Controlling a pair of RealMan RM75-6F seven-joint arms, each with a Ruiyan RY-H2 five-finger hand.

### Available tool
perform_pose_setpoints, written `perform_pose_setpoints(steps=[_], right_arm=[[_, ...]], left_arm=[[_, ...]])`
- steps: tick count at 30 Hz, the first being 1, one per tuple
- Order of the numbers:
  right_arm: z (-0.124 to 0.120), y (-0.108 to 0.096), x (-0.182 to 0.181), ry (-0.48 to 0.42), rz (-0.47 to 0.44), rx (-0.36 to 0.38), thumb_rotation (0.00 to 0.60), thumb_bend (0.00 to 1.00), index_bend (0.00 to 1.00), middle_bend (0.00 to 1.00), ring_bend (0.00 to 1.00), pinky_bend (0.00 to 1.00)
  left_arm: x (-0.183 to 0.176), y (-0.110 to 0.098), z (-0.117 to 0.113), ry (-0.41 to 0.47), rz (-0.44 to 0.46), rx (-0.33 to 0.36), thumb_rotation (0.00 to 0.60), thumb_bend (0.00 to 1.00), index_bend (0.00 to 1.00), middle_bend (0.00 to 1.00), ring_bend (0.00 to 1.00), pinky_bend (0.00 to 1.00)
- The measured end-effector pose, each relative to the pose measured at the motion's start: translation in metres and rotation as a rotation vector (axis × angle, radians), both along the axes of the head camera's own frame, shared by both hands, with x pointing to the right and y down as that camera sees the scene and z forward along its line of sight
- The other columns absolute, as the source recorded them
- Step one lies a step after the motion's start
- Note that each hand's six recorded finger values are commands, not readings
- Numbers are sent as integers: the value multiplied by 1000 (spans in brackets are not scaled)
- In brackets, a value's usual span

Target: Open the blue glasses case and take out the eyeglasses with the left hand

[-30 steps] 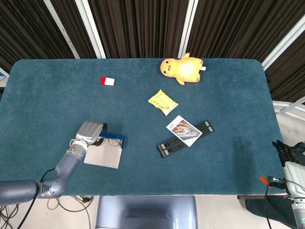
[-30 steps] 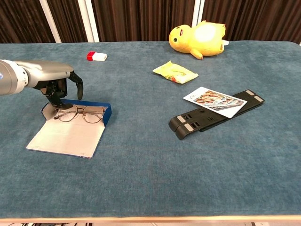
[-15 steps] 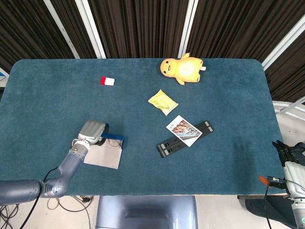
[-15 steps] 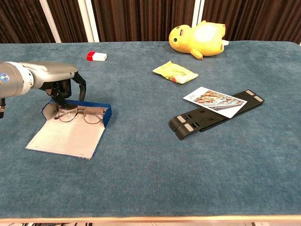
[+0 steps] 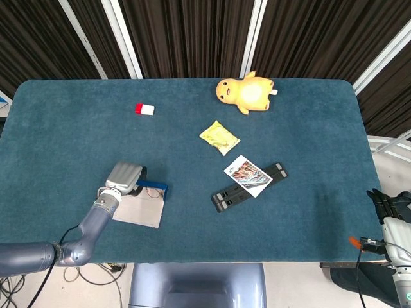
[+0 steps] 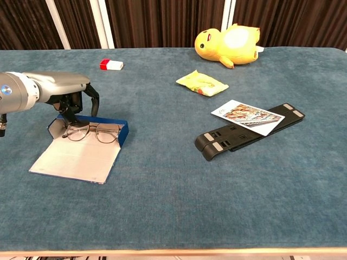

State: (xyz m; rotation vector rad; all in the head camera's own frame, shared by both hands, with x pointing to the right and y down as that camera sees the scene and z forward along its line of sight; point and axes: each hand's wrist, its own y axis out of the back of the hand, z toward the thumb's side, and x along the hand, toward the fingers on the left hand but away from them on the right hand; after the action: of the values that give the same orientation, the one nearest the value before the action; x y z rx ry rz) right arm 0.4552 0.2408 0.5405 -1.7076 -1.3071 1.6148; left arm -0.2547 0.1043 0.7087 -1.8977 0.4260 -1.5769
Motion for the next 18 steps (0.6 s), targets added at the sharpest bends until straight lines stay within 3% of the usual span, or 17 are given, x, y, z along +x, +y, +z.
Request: perform_pose_setpoints(steps=[11,18], right_arm=[[0,0,0,-1,1,0,600,158,0,0,0,200],[0,0,0,-2,2,-1,600,158,0,0,0,200]], left_arm=[[-1,3,2,-8,1,-7,600,341,471,948,842,934],[1,2,3,0,-11,8,600,342,554,962,855,936]])
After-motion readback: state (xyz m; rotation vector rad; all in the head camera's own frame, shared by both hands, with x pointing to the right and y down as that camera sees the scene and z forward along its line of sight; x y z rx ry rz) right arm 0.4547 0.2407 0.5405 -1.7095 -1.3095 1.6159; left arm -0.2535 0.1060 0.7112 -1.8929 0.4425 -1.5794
